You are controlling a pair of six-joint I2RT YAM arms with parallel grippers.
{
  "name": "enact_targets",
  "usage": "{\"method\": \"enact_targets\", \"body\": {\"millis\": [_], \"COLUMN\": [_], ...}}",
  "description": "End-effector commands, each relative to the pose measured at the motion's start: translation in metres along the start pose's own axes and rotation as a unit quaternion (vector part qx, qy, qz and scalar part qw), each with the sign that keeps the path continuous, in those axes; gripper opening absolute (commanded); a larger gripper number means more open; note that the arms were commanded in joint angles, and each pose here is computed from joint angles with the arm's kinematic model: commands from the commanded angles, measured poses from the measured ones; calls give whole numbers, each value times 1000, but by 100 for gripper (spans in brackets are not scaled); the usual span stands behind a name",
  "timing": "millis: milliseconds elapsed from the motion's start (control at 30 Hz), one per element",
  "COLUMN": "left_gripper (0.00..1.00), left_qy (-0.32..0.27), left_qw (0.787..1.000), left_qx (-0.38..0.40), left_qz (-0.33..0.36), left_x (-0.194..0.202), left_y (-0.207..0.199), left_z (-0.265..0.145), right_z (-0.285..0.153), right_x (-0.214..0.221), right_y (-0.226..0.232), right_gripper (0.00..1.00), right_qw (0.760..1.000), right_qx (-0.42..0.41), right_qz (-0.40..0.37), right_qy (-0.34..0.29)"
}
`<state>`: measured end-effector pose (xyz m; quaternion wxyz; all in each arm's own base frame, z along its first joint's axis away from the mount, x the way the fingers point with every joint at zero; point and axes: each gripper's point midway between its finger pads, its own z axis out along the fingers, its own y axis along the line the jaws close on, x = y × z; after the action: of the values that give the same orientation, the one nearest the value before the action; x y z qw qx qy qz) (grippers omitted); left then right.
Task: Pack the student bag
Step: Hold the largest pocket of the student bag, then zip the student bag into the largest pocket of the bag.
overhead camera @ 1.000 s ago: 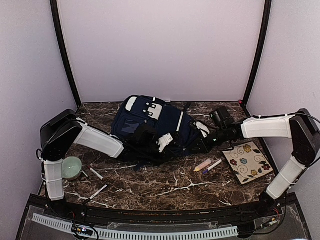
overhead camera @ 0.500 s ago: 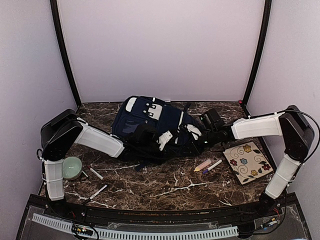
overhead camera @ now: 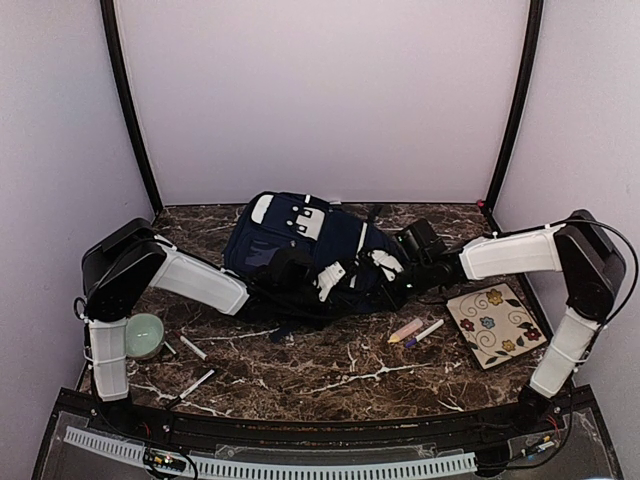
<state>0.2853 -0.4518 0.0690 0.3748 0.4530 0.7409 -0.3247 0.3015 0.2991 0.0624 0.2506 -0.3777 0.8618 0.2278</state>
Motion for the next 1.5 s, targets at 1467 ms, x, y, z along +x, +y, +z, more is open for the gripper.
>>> {"method": "enact_targets", "body": {"millis": [1467], "left_gripper": [10], "left_qy": [137], "left_qw": [960], "left_qx": [-243], "left_qz": [-13], "left_x": [100], "left_y": [64], "left_z": [-126], "right_z": [-44], "right_x": [10], "right_y": [-13], "right_gripper": [0], "right_qw": [996], "right_qx": [-84], "right_qz": [-34], "right_qy": [-21]}}
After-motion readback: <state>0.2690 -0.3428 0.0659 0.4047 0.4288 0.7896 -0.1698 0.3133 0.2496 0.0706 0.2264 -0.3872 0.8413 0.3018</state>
